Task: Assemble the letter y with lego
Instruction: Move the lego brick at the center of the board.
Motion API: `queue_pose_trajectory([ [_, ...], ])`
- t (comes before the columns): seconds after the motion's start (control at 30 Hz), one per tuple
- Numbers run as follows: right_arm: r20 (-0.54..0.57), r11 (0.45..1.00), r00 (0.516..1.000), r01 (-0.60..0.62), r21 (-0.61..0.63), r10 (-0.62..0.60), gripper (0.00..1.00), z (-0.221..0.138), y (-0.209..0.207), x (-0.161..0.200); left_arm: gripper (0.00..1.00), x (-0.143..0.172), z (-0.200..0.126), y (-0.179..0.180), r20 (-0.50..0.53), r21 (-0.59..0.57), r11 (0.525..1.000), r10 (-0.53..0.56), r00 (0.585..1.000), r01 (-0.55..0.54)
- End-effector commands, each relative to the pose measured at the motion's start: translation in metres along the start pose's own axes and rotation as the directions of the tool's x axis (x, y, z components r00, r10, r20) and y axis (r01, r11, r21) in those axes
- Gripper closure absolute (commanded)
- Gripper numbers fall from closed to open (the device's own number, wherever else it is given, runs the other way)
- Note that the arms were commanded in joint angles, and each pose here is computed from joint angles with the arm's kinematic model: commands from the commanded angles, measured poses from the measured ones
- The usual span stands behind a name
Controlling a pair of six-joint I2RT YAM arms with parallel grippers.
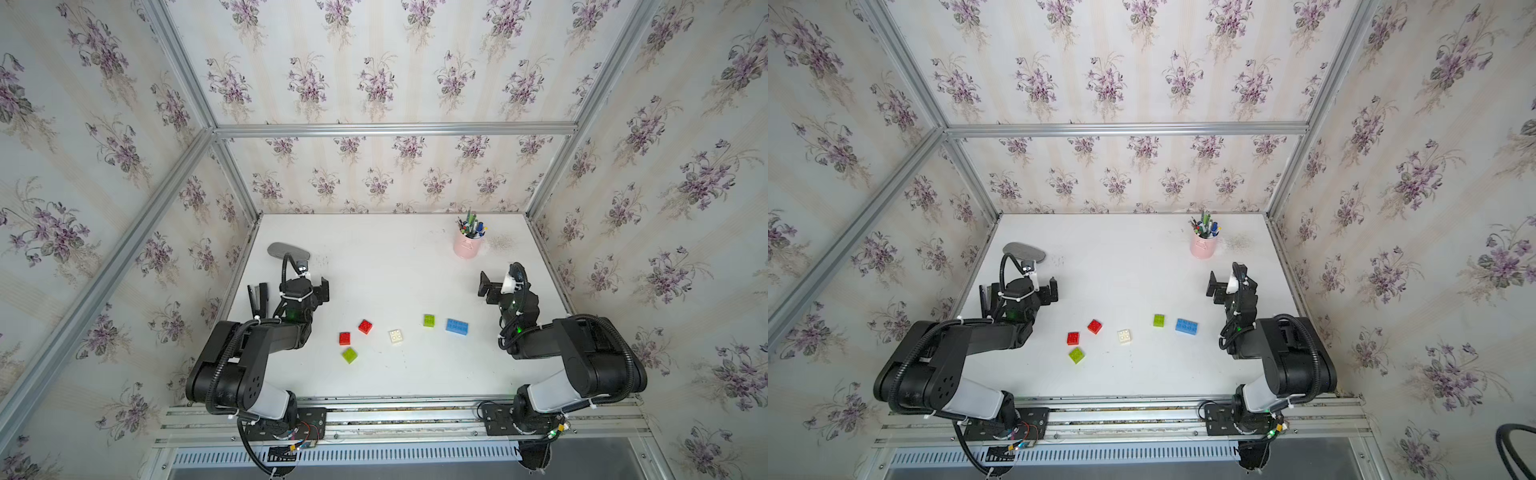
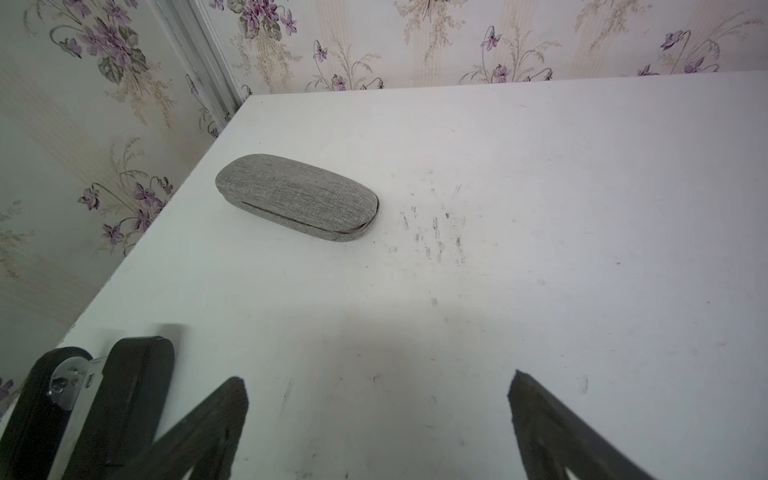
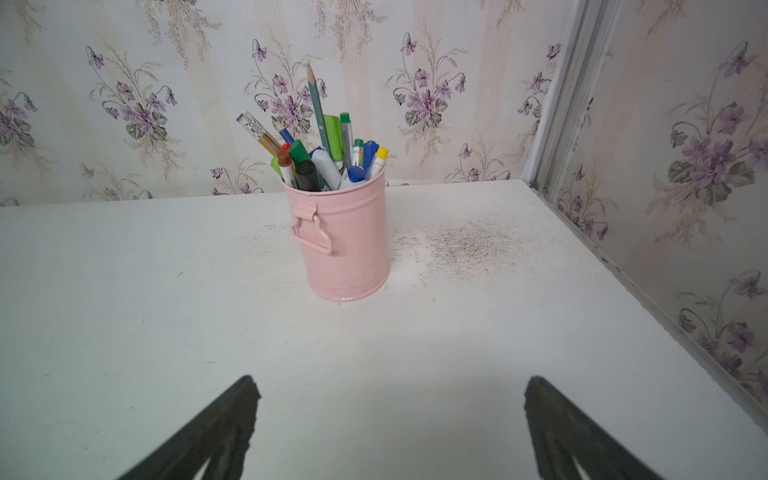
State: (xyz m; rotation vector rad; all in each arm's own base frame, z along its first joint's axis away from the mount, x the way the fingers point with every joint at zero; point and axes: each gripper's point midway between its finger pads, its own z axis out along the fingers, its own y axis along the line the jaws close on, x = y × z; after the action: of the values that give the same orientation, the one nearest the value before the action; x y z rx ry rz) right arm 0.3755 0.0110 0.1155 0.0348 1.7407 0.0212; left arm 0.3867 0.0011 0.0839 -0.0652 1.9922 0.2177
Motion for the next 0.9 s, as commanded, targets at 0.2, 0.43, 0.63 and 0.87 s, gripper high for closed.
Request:
queue_pose_trajectory([
  [0.2, 0.022, 1.0, 1.0, -0.001, -0.001, 0.001, 0.0, 0.0, 0.0, -0.006, 0.01, -0.009, -0.001, 0.002, 0.036, -0.008, 1.0, -0.016, 0.999, 0.017],
  [0.43, 0.02, 1.0, 1.0, -0.001, -0.003, 0.001, 0.0, 0.0, 0.0, -0.005, 0.01, -0.009, -0.001, 0.002, 0.037, -0.008, 1.0, -0.015, 0.999, 0.016],
  [0.63, 0.028, 1.0, 1.0, -0.007, 0.013, 0.006, 0.0, -0.001, -0.002, -0.009, 0.01, -0.014, -0.002, 0.002, 0.05, -0.007, 1.0, -0.015, 0.999, 0.015],
  [0.87, -0.047, 0.997, 0.999, -0.029, -0.065, 0.026, 0.0, 0.003, 0.013, -0.038, 0.01, -0.037, -0.012, 0.005, -0.067, -0.027, 1.0, -0.014, 0.998, 0.012],
])
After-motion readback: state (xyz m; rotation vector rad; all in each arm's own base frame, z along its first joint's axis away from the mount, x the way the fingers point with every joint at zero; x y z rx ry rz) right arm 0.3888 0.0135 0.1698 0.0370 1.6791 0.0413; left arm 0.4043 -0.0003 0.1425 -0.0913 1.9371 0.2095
